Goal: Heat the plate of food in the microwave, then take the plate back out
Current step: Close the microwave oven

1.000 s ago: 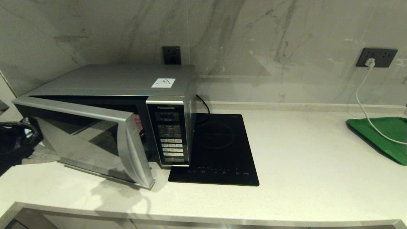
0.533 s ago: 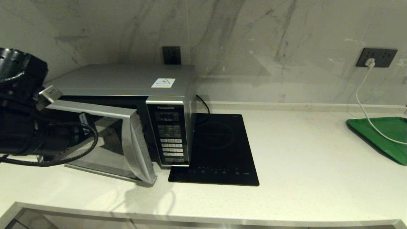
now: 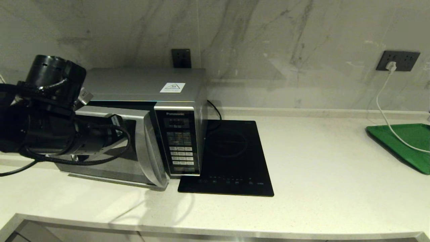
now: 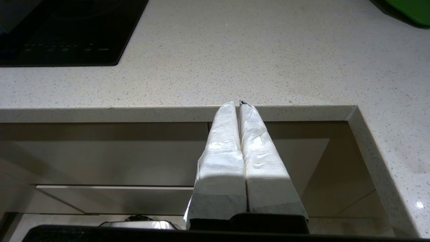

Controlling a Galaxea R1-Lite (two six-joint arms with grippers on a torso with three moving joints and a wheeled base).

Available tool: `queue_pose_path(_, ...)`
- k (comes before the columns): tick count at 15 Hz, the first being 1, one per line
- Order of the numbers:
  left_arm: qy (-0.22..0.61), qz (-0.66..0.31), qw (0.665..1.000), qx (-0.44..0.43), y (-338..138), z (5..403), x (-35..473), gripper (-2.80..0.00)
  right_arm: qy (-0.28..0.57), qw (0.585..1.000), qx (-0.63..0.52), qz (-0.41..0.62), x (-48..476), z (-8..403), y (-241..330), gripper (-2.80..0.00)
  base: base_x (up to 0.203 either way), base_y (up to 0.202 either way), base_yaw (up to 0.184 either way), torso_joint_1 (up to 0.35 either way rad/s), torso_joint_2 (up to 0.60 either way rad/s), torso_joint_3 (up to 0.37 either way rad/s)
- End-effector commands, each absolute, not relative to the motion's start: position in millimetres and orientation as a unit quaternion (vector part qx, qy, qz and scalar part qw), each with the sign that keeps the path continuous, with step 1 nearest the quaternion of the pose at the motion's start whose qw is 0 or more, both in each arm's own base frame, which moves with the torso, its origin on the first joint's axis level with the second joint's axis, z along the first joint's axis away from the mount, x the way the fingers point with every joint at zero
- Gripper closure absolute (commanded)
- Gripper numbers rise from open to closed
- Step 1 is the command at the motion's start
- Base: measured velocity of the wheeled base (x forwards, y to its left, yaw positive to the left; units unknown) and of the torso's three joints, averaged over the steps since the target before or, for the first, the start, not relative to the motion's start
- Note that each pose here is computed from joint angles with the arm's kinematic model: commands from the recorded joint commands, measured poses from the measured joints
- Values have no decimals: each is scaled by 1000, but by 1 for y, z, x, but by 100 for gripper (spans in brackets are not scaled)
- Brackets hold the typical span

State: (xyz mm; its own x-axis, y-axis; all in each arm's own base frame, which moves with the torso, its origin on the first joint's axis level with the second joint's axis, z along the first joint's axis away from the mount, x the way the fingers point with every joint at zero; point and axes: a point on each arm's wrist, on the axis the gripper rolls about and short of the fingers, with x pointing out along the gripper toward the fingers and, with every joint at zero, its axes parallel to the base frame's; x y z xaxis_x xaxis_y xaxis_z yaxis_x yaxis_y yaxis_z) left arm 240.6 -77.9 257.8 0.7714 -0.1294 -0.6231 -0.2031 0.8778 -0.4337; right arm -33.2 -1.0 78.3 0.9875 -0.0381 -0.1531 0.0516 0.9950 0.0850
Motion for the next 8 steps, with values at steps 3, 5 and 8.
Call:
queue_pose_path(3, 315, 3, 917, -246, -84, 265, 250, 0, 77, 996, 44, -23, -33, 78, -1, 0, 0, 0, 0, 0, 0, 0)
queue_pose_path(5, 296, 0, 925, -240, -85, 271, 252, 0, 76, 996, 44, -23, -33, 78, -1, 0, 0, 0, 0, 0, 0, 0)
queue_pose_path(8, 269, 0, 935, -230, -88, 275, 260, 0, 76, 996, 44, -23, -33, 78, -1, 0, 0, 0, 0, 0, 0, 0)
